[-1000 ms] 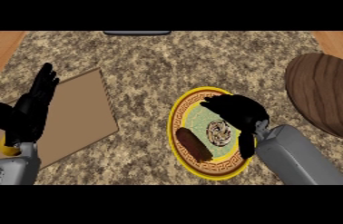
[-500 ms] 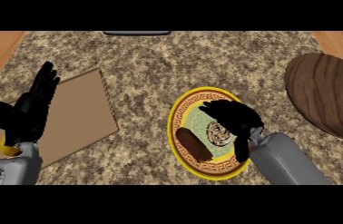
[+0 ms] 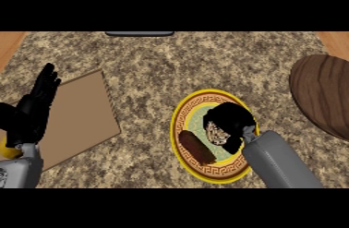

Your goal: Pick the cupcake from the plate and place it in the bowl

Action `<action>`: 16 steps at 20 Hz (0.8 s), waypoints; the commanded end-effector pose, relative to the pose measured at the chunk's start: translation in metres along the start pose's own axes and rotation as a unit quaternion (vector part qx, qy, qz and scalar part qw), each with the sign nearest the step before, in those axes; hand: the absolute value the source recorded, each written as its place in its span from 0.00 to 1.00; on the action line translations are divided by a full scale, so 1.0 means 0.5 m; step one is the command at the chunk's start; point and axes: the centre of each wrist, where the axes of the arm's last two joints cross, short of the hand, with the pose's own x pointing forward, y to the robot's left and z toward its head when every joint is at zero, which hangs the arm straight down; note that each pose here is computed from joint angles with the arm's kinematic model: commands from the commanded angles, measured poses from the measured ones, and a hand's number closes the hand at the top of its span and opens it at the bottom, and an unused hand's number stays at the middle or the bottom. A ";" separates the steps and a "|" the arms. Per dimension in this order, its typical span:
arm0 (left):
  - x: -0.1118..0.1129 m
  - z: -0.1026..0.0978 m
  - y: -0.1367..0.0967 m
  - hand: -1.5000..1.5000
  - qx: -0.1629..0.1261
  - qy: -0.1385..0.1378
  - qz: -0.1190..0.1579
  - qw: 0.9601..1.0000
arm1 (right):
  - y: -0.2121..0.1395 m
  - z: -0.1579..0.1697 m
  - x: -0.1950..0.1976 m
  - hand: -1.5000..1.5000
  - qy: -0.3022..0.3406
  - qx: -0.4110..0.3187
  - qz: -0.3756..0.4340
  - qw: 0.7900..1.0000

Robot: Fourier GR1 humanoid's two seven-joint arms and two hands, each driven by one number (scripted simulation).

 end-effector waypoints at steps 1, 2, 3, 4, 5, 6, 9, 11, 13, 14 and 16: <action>-0.029 -0.012 -0.003 0.50 -0.004 0.006 0.004 1.000 | -0.014 -0.033 0.011 1.00 -0.033 0.007 -0.006 0.999; 0.004 0.017 0.018 0.50 -0.003 0.004 0.004 1.000 | 0.029 -0.032 0.017 1.00 -0.038 0.015 -0.009 0.999; 0.016 0.014 0.001 0.50 -0.005 -0.002 -0.007 1.000 | 0.011 -0.062 0.016 1.00 -0.032 0.003 -0.014 0.999; -0.043 0.002 0.013 0.50 0.002 0.001 0.007 1.000 | 0.057 -0.033 -0.028 1.00 -0.035 0.004 -0.007 0.999; 0.000 0.010 0.013 0.50 0.000 0.002 0.010 1.000 | 0.058 -0.066 0.007 1.00 -0.036 0.003 -0.006 0.999; -0.001 0.016 -0.035 0.50 0.005 -0.012 -0.001 1.000 | 0.035 -0.049 -0.002 1.00 -0.034 0.000 -0.009 0.999; 0.023 0.023 -0.022 0.50 0.002 -0.005 0.010 1.000 | 0.021 -0.040 -0.019 1.00 -0.026 -0.036 -0.012 0.999; -0.002 -0.006 0.019 0.50 0.004 -0.005 0.000 1.000 | 0.000 -0.053 -0.017 1.00 -0.016 -0.085 0.001 0.996; -0.001 0.008 0.007 0.50 0.007 0.001 -0.003 1.000 | -0.003 0.002 -0.033 1.00 -0.009 -0.108 0.001 0.994; -0.010 0.006 -0.006 0.50 0.006 0.003 0.008 1.000 | -0.004 -0.021 -0.034 1.00 0.042 -0.116 -0.031 0.992; 0.011 0.000 0.008 0.50 0.002 -0.001 0.006 1.000 | -0.003 -0.023 -0.063 1.00 0.142 -0.153 -0.092 0.974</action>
